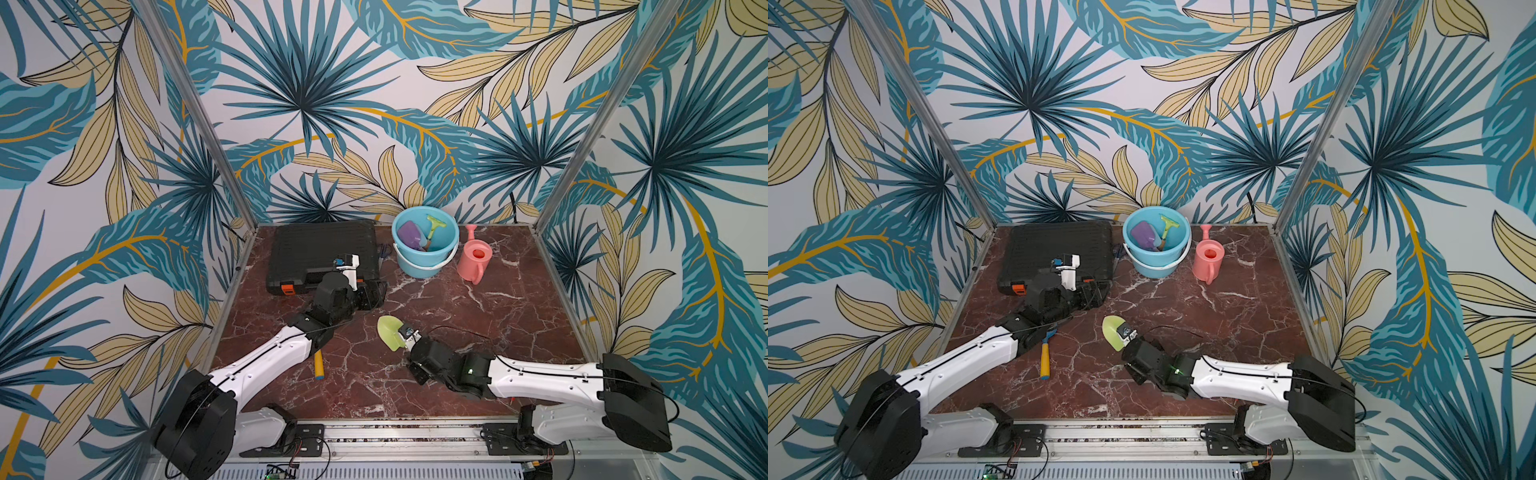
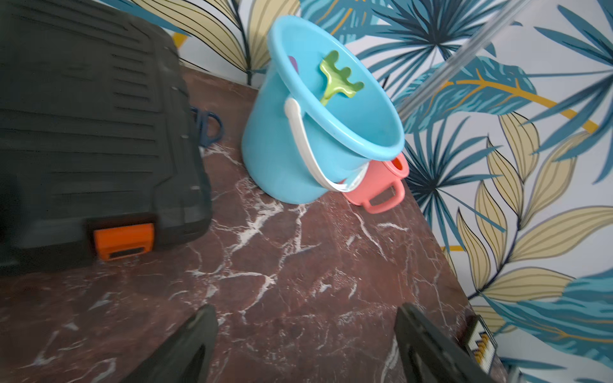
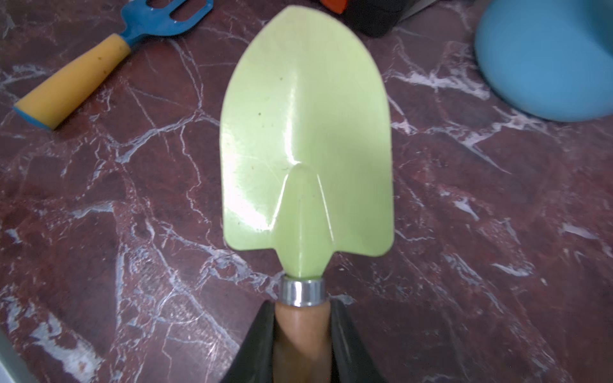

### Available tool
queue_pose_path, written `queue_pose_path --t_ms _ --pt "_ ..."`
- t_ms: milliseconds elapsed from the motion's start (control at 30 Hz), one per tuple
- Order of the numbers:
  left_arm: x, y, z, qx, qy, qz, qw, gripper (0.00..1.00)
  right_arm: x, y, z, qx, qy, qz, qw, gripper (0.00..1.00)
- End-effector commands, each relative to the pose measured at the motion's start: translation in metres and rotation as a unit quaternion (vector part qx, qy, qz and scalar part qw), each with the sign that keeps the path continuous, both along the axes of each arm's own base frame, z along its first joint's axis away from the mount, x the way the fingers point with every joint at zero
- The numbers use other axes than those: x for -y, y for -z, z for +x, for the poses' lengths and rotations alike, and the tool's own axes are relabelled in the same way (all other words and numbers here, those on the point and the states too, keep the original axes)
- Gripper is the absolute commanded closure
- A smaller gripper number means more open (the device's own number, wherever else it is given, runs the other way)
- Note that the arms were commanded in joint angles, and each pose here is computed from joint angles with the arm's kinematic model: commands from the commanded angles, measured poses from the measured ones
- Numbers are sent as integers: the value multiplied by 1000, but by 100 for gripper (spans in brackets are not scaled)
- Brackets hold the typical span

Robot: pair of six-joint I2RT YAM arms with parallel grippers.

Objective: Organize the gardening tools
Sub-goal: Pick up the gardening tool from the center of the board.

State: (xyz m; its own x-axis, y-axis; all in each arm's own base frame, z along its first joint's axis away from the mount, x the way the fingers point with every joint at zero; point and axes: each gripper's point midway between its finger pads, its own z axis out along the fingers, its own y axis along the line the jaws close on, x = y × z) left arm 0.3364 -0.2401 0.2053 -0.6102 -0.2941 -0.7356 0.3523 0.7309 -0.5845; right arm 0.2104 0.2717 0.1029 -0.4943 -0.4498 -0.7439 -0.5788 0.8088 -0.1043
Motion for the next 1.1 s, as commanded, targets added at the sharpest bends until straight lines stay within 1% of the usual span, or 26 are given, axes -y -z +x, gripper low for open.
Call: queue_pose_path --t_ms 0,67,233,300,433,567,633,800,867,933,1000,1033,1067 --pt "37 -15 -15 41 69 -25 996 15 21 -18 14 46 63 30 996 89" --pt "49 -10 -19 38 88 -29 995 18 34 -25 19 56 87 43 994 89" --pt "66 -7 -25 37 114 -41 992 20 58 -37 24 68 129 84 986 89" --pt "73 -5 -30 36 130 -41 990 23 67 -42 25 76 144 98 982 89" --pt "85 11 -38 24 143 -36 989 24 73 -46 24 77 147 119 979 89" --pt "97 23 -37 3 156 -54 986 38 69 -45 23 71 137 123 980 88" --pt "101 19 -34 6 156 -69 985 41 67 -44 23 69 135 121 981 89" --pt "113 11 -31 11 167 -87 982 60 66 -43 23 67 133 121 981 88" --pt "117 9 -32 12 175 -90 980 65 67 -43 23 68 133 121 981 88" --pt "119 9 -35 11 181 -90 979 76 67 -43 22 68 133 121 981 88" --pt "120 7 -36 13 184 -91 979 91 67 -44 23 68 133 121 981 88" --pt "120 6 -37 15 184 -91 979 97 67 -44 23 68 134 123 981 88" --pt "120 4 -37 16 185 -90 979 100 67 -43 23 67 134 122 981 87"
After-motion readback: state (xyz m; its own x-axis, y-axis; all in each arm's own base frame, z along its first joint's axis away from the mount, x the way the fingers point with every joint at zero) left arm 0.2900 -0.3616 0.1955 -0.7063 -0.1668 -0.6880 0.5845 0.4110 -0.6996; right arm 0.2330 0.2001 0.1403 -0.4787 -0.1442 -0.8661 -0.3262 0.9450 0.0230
